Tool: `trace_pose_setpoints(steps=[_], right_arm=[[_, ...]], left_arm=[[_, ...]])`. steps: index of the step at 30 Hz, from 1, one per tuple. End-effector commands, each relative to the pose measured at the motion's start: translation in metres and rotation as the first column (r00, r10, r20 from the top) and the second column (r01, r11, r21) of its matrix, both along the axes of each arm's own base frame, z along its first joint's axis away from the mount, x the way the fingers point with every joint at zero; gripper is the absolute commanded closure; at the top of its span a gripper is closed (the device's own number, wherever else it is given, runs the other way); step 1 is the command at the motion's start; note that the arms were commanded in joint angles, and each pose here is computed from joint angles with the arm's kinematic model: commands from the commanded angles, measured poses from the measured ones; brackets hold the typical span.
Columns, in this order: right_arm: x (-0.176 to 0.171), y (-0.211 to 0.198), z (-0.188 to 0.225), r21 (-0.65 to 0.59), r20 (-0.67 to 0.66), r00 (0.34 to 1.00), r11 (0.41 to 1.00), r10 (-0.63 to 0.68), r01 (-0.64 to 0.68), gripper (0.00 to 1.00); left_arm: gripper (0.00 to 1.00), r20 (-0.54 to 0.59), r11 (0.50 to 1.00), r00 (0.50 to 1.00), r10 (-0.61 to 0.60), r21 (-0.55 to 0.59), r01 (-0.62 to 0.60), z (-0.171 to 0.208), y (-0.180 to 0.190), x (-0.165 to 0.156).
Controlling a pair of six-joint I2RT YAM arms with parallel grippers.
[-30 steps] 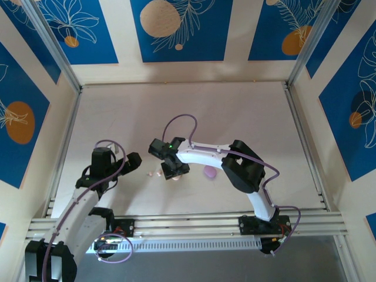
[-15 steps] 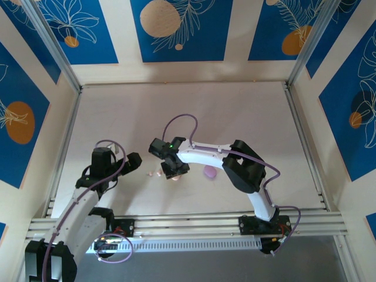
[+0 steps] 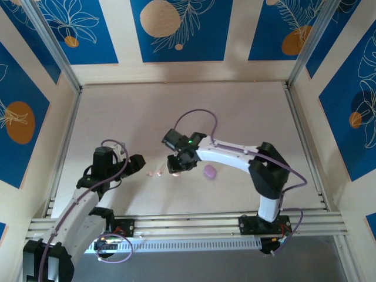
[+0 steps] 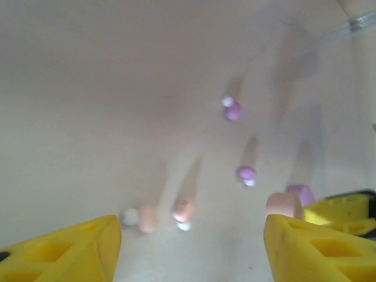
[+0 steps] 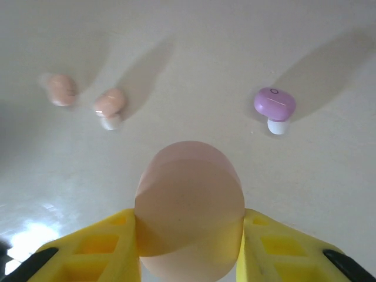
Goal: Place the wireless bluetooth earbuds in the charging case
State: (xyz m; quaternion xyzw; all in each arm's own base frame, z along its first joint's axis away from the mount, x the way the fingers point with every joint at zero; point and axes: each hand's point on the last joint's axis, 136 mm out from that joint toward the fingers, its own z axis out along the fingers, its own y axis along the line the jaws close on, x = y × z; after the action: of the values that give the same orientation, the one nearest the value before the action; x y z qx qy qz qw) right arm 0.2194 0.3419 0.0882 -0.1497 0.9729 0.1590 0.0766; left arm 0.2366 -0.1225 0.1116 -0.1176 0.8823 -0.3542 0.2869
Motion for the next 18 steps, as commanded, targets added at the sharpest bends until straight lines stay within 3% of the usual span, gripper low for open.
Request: trace_pose_setpoints(steps=[1, 7, 18], right_arm=[[-0.004, 0.013, 0.026, 0.235, -0.069, 0.997, 0.972, 0.036, -0.019, 0.70], [0.003, 0.004, 0.046, 0.464, -0.163, 0.986, 0.885, 0.036, 0.045, 0.72], [0.007, -0.011, 0.063, 0.601, -0.213, 0.976, 0.793, 0.036, 0.102, 0.72]], left_arm=[[0.36, 0.026, 0.989, 0.996, -0.081, -0.120, 0.084, 0.026, -0.030, -0.004], [0.35, 0.049, 0.965, 0.984, -0.173, -0.190, 0.180, 0.045, -0.074, -0.007], [0.34, 0.037, 0.941, 0.969, -0.245, -0.232, 0.247, 0.044, -0.110, 0.004]])
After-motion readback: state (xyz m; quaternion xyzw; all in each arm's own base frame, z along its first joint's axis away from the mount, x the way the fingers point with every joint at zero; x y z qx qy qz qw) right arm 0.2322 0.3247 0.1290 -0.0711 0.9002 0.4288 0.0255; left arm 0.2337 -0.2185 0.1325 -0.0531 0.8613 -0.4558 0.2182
